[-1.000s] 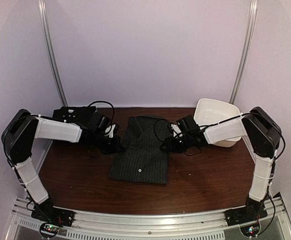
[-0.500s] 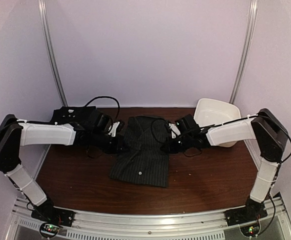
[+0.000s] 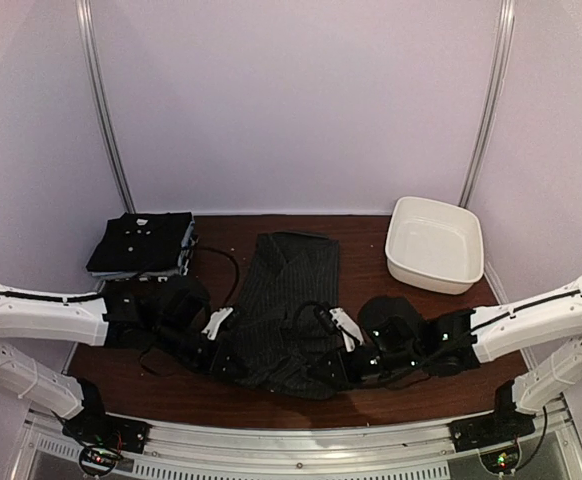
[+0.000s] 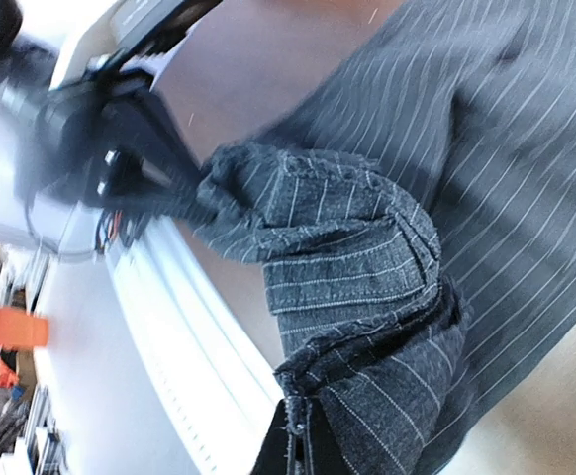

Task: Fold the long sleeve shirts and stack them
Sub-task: Flatten out the crumpled shirt at the center of the board.

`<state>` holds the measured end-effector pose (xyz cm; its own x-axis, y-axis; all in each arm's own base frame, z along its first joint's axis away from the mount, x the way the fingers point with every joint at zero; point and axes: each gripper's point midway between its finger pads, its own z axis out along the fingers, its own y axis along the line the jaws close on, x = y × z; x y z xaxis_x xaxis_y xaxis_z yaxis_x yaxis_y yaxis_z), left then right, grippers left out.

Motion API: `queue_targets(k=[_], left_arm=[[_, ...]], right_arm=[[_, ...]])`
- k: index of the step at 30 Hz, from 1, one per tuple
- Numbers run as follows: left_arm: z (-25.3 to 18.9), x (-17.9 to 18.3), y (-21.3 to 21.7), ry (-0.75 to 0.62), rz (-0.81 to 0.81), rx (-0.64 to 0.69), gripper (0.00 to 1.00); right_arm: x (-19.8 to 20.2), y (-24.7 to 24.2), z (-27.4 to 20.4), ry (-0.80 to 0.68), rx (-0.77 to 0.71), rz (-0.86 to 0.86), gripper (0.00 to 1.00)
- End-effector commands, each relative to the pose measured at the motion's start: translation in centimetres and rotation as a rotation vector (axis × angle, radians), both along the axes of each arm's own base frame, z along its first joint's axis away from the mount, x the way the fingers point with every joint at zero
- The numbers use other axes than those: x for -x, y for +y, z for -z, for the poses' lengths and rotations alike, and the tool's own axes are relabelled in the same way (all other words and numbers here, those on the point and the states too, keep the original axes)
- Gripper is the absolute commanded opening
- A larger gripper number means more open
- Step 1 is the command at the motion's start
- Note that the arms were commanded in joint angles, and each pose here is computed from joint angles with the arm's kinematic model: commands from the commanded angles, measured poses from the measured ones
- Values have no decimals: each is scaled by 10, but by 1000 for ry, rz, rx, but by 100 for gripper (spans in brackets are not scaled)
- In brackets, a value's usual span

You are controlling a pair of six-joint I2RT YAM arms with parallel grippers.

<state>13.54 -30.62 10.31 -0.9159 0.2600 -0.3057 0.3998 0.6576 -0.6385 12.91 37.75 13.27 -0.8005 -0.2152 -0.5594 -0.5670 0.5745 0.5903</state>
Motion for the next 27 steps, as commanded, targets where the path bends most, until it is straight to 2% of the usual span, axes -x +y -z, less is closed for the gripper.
queue_targets(k=[1, 6, 8, 12, 16, 21, 27], left_arm=[[28, 47, 16, 147, -23, -71, 0], [42, 72, 37, 201, -88, -158, 0], [45, 77, 47, 215, -121, -190, 0], [42, 80, 63, 220, -174, -214, 22], [18, 73, 63, 176, -194, -159, 39], [-11, 61, 53, 84, -178, -98, 45], [-15, 44, 31, -10, -133, -126, 47]], right_arm=[[37, 0, 18, 42, 9, 39, 2], [74, -3, 46, 68, 55, 22, 3], [80, -5, 52, 77, 62, 29, 9], [86, -10, 54, 64, 76, 48, 28], [82, -16, 41, 44, 67, 84, 45], [71, -27, 19, 10, 42, 144, 62], [58, -23, 17, -60, 118, 192, 64]])
